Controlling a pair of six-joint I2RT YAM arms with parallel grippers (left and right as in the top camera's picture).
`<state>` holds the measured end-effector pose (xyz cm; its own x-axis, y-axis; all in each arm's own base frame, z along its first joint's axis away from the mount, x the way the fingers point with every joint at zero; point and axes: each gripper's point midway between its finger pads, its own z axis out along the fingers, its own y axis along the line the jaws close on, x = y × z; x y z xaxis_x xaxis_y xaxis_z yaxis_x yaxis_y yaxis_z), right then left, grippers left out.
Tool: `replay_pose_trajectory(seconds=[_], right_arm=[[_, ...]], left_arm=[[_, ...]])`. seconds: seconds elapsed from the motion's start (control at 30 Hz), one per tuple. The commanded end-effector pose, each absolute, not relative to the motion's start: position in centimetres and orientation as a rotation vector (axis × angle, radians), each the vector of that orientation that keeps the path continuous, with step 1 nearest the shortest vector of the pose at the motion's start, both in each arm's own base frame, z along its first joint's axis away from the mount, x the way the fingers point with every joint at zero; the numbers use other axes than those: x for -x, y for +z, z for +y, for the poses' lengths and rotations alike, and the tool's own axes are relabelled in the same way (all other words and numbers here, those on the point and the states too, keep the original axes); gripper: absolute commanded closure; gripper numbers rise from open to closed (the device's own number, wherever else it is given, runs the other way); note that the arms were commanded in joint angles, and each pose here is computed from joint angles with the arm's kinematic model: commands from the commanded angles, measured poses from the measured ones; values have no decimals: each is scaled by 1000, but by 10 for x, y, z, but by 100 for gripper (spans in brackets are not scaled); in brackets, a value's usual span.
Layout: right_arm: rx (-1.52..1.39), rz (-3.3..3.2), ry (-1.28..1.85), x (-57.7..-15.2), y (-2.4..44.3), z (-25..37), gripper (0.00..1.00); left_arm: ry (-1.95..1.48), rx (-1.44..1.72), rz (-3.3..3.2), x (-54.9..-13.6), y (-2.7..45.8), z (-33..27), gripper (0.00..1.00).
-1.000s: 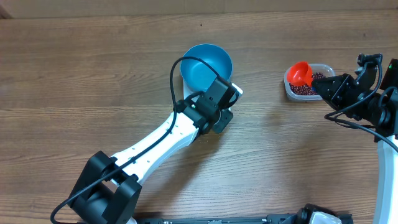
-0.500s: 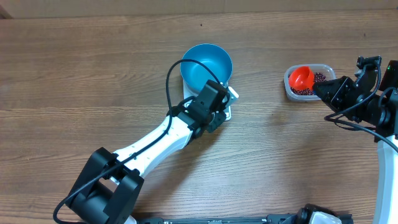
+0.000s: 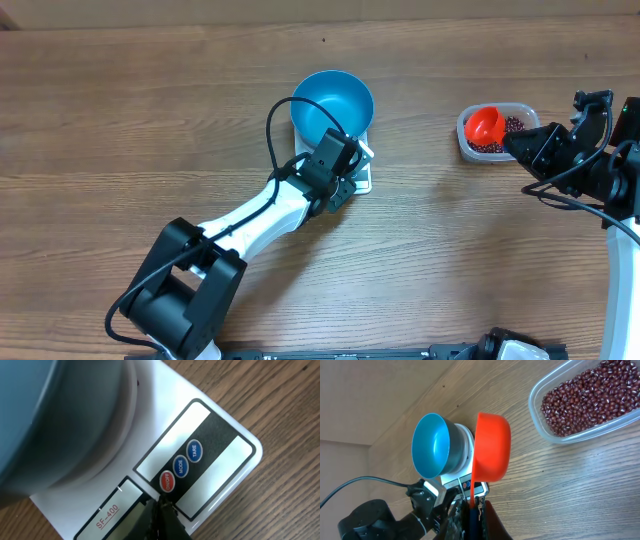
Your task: Scoop item into bowl and weigh 150g on scale
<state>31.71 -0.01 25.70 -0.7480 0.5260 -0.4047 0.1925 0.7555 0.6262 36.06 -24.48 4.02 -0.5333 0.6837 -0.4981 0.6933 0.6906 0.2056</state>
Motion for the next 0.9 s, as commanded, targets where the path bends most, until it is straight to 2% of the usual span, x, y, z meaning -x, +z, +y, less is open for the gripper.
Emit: replay_pose_trajectory(seconds=[0.0, 0.87], right_arm=[[-511, 2342, 735, -318, 269, -2, 96], [-533, 2364, 710, -314, 264, -5, 96]], left_arm=[[-48, -1100, 2315, -359, 36, -253, 96], [-92, -1154, 2273, -363, 22, -265, 96]])
